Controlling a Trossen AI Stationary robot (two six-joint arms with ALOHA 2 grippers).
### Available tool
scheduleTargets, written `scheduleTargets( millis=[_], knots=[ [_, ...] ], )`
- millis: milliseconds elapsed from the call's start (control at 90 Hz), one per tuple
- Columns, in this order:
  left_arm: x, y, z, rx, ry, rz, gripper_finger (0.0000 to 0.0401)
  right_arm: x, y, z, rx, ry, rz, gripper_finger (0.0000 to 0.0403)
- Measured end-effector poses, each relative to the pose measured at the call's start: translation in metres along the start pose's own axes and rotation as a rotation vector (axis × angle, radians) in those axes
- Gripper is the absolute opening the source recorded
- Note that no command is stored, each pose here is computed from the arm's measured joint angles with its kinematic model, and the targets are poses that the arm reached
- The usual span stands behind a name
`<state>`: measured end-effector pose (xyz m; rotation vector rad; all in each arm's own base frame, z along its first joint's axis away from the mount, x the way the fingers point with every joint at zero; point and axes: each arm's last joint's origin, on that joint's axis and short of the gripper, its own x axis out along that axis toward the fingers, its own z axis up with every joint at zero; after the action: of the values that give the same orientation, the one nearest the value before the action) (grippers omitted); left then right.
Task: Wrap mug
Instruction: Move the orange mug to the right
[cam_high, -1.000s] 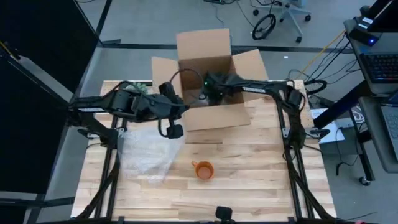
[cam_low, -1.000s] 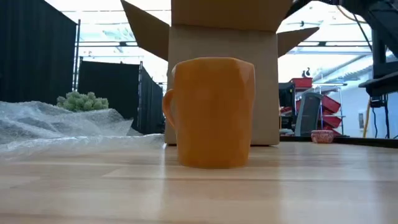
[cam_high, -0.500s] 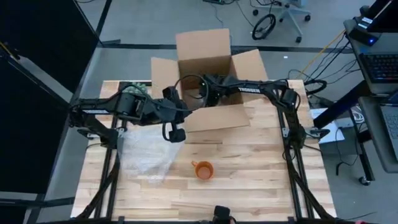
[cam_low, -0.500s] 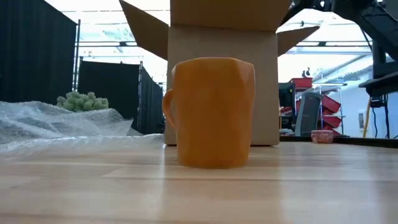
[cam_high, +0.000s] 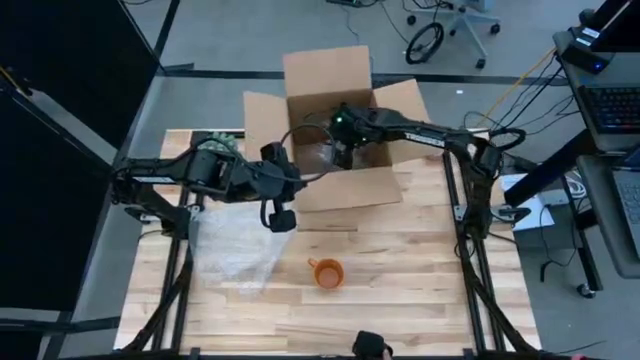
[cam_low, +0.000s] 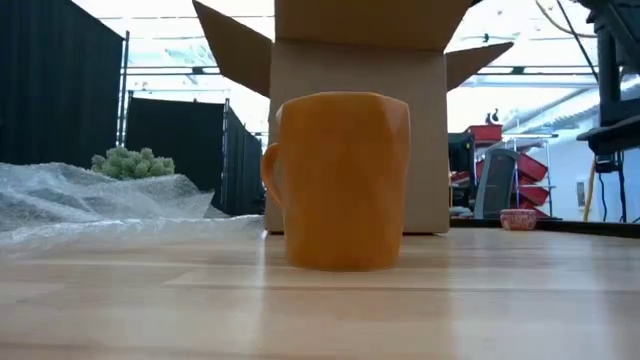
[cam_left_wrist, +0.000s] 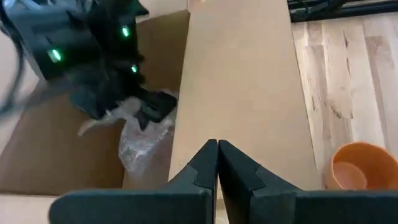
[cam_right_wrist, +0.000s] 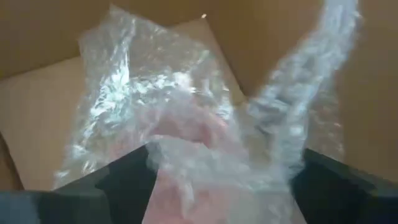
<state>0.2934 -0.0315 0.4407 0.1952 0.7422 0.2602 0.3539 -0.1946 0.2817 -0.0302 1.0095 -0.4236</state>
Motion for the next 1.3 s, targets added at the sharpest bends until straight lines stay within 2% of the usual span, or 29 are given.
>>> scheduleTargets(
  millis=[122, 322, 467, 689, 1033, 1111, 1300],
  knots=[
    [0.0, 0.0, 0.0, 0.0, 0.001, -0.003, 0.0, -0.018, -0.003, 0.004, 0.006, -0.055, -0.015, 0.0313],
    [0.0, 0.0, 0.0, -0.001, 0.001, -0.003, 0.0, -0.019, -0.002, -0.002, -0.003, -0.002, -0.001, 0.0313],
    [0.0, 0.001, 0.0, -0.001, 0.0, -0.003, 0.0, -0.033, -0.004, 0.003, 0.016, -0.064, -0.014, 0.0313],
    [0.0, 0.0, 0.0, 0.005, 0.001, -0.021, 0.0, -0.026, 0.006, -0.005, -0.004, 0.005, 0.162, 0.0313],
    [0.0, 0.0, 0.0, 0.005, 0.002, -0.021, 0.0, -0.063, 0.002, 0.013, -0.006, -0.233, 0.1, 0.0313],
    [0.0, 0.0, 0.0, 0.004, 0.001, -0.022, 0.0, -0.084, 0.006, 0.015, -0.017, -0.29, 0.097, 0.0313],
    [0.004, -0.015, -0.006, 0.011, 0.018, 0.002, 0.0, -0.164, 0.027, 0.008, -0.071, -0.462, 0.103, 0.0313]
  ],
)
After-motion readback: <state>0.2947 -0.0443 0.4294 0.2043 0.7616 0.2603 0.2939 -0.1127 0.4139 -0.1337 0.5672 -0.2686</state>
